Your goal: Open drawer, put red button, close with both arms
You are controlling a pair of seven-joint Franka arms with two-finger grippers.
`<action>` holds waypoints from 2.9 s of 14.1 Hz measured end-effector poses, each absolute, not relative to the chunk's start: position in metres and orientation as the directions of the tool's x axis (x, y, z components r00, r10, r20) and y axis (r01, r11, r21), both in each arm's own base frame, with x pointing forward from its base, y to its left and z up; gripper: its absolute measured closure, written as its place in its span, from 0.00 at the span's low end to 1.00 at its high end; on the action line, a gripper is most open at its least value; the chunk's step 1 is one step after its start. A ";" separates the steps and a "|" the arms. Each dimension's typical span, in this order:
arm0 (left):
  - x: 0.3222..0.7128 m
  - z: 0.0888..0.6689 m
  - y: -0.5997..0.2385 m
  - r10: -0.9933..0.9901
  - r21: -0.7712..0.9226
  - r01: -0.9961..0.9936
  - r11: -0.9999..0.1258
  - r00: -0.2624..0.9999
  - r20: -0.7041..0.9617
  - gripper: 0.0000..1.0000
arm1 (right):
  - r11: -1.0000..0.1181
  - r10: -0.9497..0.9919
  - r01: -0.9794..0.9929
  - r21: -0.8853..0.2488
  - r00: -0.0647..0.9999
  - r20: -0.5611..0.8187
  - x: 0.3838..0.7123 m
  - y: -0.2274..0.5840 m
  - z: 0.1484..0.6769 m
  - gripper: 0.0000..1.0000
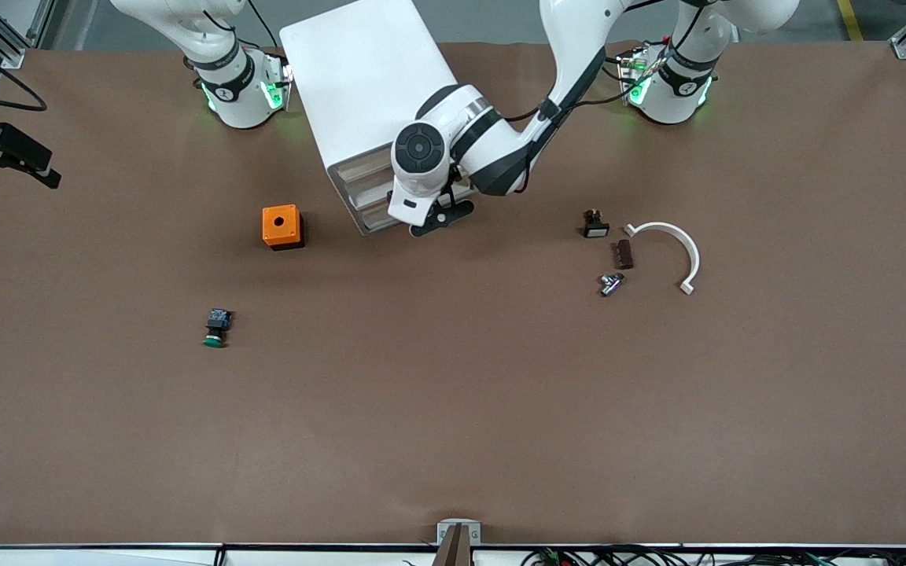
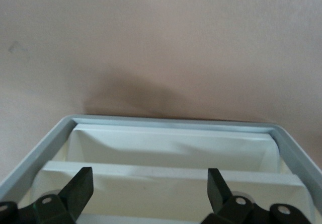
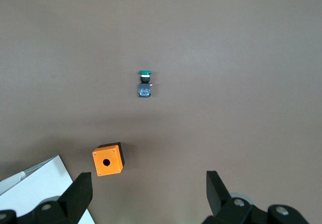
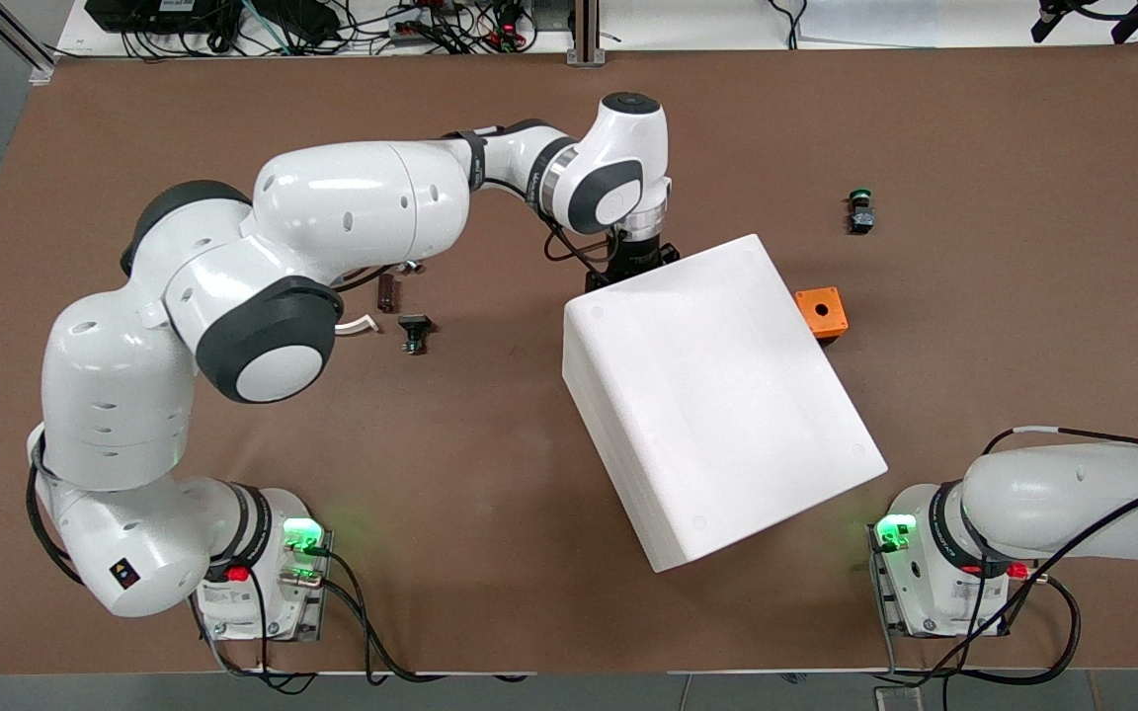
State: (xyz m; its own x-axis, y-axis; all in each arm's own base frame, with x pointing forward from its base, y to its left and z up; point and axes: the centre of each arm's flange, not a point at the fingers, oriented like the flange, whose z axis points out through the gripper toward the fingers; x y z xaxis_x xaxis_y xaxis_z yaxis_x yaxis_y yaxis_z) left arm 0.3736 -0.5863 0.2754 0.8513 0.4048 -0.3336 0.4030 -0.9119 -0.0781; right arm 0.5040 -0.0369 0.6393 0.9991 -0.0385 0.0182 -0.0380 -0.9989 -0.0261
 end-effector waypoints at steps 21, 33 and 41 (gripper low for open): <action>0.625 0.332 -0.342 0.570 0.006 0.570 -0.822 0.821 -0.028 0.00 | -0.999 -0.028 -0.027 -0.025 0.999 0.037 0.505 -0.032 0.648 0.00; 0.665 0.492 -0.115 0.499 0.048 0.497 -0.866 0.866 0.032 0.00 | -0.999 -0.028 -0.027 -0.025 0.999 0.036 0.506 -0.032 0.648 0.00; 0.631 0.572 -0.018 0.316 0.028 0.315 -0.949 0.948 0.046 0.00 | -0.999 -0.028 -0.027 -0.025 0.999 0.034 0.506 -0.031 0.646 0.00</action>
